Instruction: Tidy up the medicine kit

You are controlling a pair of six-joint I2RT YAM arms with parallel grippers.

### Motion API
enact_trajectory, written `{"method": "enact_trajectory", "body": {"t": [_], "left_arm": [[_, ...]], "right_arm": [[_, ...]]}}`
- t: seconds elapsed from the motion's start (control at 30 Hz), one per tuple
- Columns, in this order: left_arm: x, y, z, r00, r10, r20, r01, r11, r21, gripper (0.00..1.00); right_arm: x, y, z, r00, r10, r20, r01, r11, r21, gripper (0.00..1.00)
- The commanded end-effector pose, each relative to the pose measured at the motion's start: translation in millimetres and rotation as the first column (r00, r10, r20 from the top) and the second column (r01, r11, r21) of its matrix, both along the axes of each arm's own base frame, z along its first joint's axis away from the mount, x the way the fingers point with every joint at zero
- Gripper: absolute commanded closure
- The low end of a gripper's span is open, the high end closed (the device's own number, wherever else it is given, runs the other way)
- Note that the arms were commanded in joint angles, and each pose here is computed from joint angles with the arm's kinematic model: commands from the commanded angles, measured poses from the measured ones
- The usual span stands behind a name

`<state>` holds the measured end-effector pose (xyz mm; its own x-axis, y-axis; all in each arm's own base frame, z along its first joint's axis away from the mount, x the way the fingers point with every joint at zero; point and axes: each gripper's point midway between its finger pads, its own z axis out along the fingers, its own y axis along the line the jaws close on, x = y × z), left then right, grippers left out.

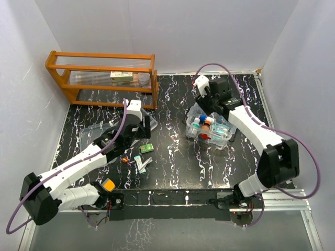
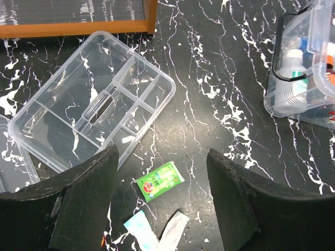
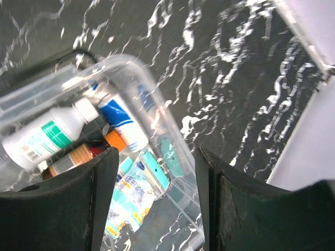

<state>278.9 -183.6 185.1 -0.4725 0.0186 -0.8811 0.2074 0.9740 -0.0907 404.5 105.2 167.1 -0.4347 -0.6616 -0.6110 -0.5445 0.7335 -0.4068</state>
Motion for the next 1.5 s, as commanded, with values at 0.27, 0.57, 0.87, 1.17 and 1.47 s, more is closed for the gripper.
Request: {"method": "enact_trajectory", "body": {"t": [0.27, 0.57, 0.87, 1.17, 1.47], "left_arm": [[35, 4, -47, 0.973, 0.048, -0.226, -0.056, 0.998, -0.030, 0.23], [63, 10, -88, 0.945, 0.043, -0.324, -0.055, 0.998, -0.029, 0.19], [83, 10, -125, 0.911, 0.025, -0.413, -0.008, 0.999, 0.043, 0.18], [65, 14, -154, 0.838, 0.018, -0.546, 0.018, 0.998, 0.060, 0.18], [39, -21, -149, 0.768, -0.187, -0.612, 0.129, 0.982, -0.139, 0.25]], "right_arm": [[-23, 30, 124, 0.952, -0.289, 0.097, 0.177, 0.783, 0.596, 0.41], [-78, 63, 128, 0.988, -0.151, -0.031, 0.119, 0.617, 0.778, 0.42], [-107, 72, 104, 0.994, -0.073, -0.087, 0.113, 0.579, 0.807, 0.42], [-116, 75, 106, 0.994, -0.047, -0.095, 0.105, 0.552, 0.827, 0.43], [-124, 78, 97, 0.990, -0.032, -0.139, 0.134, 0.531, 0.837, 0.43]]}}
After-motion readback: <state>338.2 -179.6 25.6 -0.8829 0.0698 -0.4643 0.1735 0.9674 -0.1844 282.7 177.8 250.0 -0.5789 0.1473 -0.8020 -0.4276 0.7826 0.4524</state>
